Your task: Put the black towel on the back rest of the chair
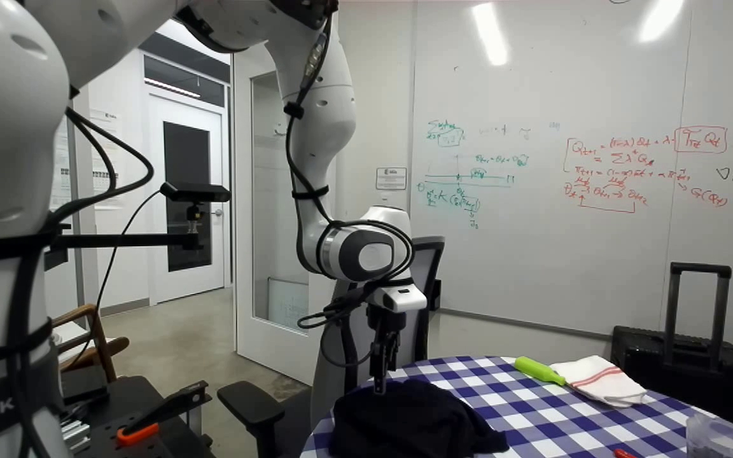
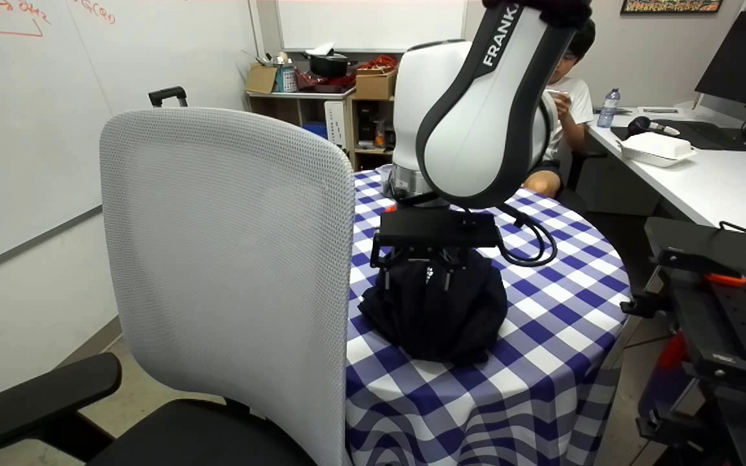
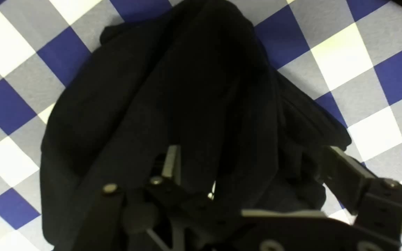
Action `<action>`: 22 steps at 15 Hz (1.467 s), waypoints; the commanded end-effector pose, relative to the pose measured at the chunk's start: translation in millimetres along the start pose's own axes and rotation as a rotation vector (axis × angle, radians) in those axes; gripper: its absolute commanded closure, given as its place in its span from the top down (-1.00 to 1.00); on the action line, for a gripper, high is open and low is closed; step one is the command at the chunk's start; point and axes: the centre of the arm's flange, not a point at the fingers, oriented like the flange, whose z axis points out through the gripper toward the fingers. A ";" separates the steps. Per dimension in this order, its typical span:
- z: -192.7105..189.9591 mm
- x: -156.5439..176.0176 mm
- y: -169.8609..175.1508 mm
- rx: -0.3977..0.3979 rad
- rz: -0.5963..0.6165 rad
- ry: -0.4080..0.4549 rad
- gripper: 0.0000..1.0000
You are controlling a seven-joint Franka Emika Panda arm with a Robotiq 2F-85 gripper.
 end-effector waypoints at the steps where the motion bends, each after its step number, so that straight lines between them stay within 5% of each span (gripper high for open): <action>1: 23.2 7.2 -10.0 0.007 0.026 -0.012 1.00; 3: 31.3 9.1 -9.7 0.000 0.032 -0.022 1.00; 4: 34.3 9.6 -9.7 -0.003 0.029 -0.024 0.50; 7: 38.0 10.9 -9.1 -0.002 0.034 -0.027 0.20; 13: 33.3 12.5 -6.8 0.002 0.039 -0.017 -0.74; 15: 29.3 12.0 -7.0 0.005 0.036 -0.016 0.03; 18: 23.3 14.5 -10.1 0.018 0.032 -0.018 0.31; 19: 21.7 15.9 -11.8 0.021 0.032 -0.018 0.12; 20: 20.5 17.4 -13.8 0.025 0.033 -0.017 -0.43; 22: 17.9 19.9 -17.2 0.034 0.032 -0.013 -0.39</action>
